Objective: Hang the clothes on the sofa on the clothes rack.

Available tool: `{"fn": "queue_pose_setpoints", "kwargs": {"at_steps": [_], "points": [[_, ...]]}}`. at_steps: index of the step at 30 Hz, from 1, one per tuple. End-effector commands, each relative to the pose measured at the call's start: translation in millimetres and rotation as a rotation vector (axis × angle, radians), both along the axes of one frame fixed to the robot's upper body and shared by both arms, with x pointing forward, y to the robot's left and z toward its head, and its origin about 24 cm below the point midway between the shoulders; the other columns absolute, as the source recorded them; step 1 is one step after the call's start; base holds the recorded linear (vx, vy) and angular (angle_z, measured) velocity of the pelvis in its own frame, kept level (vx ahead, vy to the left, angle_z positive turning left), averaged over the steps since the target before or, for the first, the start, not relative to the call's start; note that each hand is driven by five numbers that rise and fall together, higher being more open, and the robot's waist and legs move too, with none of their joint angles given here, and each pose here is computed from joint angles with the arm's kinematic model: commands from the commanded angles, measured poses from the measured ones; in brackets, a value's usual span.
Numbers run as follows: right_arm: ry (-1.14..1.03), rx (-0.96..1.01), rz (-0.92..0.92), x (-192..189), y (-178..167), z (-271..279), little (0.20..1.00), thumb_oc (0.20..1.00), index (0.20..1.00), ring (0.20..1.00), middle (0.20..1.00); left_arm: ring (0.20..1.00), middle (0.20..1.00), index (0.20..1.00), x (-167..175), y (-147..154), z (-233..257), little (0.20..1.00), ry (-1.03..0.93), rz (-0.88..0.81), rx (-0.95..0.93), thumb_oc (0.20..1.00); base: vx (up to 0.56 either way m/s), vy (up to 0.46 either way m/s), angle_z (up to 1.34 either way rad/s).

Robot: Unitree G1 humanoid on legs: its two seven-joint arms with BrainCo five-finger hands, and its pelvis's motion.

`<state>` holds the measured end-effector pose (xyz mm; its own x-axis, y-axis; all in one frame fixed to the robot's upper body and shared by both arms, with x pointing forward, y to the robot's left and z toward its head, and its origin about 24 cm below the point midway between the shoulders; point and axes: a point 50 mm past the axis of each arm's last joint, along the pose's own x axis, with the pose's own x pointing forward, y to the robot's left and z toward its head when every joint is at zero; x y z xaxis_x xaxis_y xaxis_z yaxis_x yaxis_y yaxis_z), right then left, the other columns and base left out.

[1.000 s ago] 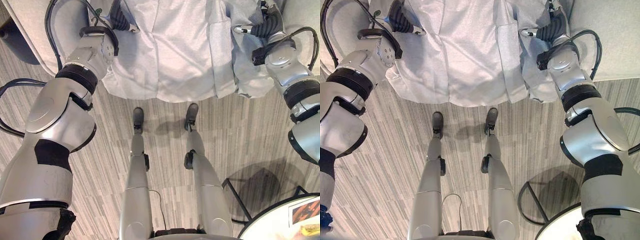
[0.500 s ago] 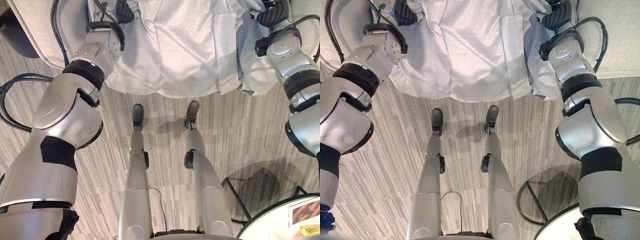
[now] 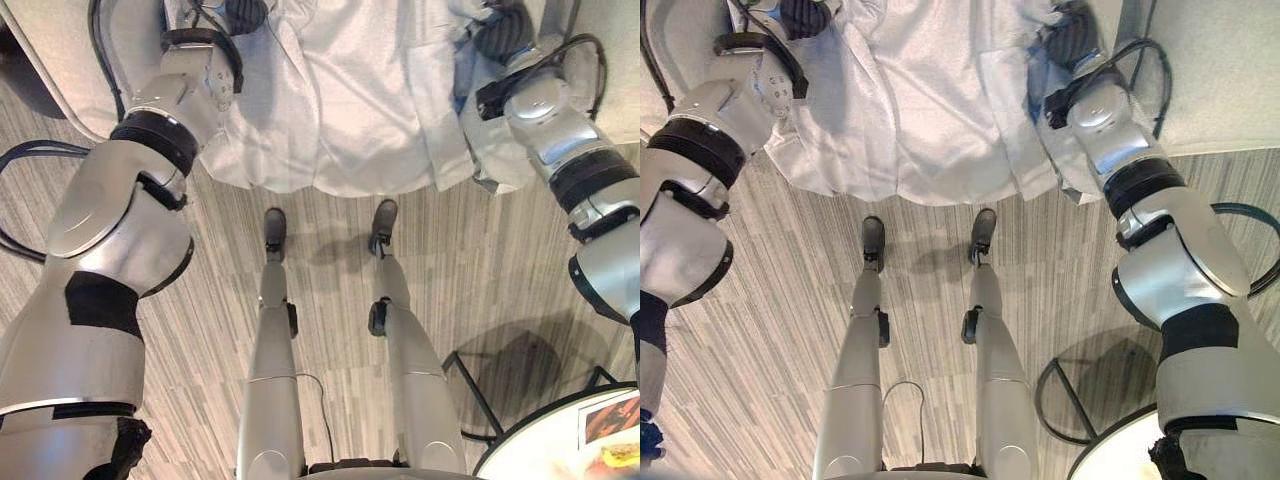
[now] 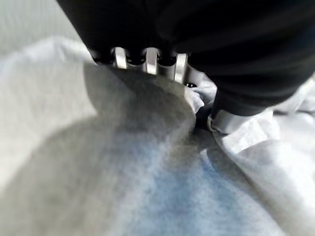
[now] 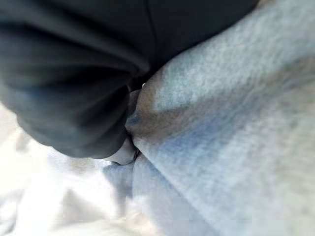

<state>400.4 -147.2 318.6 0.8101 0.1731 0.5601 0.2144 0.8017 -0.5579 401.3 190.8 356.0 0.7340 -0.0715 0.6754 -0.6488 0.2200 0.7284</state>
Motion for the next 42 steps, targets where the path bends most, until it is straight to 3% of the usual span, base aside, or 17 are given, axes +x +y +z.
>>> {"fn": "queue_pose_setpoints", "kwargs": {"at_steps": [1,7,11,19,26,31,42], "points": [[-0.207,-0.006,-0.038,-14.1,-4.9,31.9,0.2,0.2,0.2,0.2,0.2,0.2,0.2,0.2,-15.9,7.4,33.5,0.2,-0.194,-0.02,-0.112,0.2,0.02,-0.066,-0.04],[-0.466,-0.051,-0.083,-45.1,-8.1,38.9,0.2,0.2,0.2,0.2,0.2,0.2,0.2,0.2,-34.1,11.4,21.2,0.2,-0.361,-0.099,-0.195,0.2,0.01,-0.071,-0.02],[-0.515,-0.083,-0.106,-55.9,-12.9,31.2,0.2,0.2,0.2,0.2,0.2,0.2,0.2,0.2,-43.6,12.4,9.1,0.2,-0.394,-0.13,-0.189,0.2,0.02,-0.078,0.05],[-0.45,-0.088,-0.15,-65.1,-34.4,-8.2,0.2,0.2,0.2,0.2,0.2,0.2,0.2,0.2,-57.3,31.5,-35.4,0.2,-0.36,-0.135,-0.264,0.2,0.08,-0.079,0.04],[-0.335,-0.107,-0.197,-74.4,-61.2,-45.9,0.2,0.2,0.2,0.2,0.2,0.2,0.2,0.2,-59.1,36.4,-88.6,0.2,-0.202,-0.14,-0.308,0.2,0.13,-0.098,0.21],[-0.269,-0.096,-0.231,-76.0,-80.3,-56.2,0.2,0.2,0.2,0.2,0.2,0.2,0.2,0.2,-61.8,35.9,-93.0,0.2,-0.153,-0.155,-0.251,0.2,0.11,-0.075,0.07],[-0.297,-0.101,-0.259,-71.8,-82.0,-42.2,0.2,0.2,0.2,0.2,0.2,0.2,0.2,0.2,-55.6,35.6,-95.8,0.2,-0.093,-0.118,-0.196,0.2,0.07,-0.07,0.11]]}}
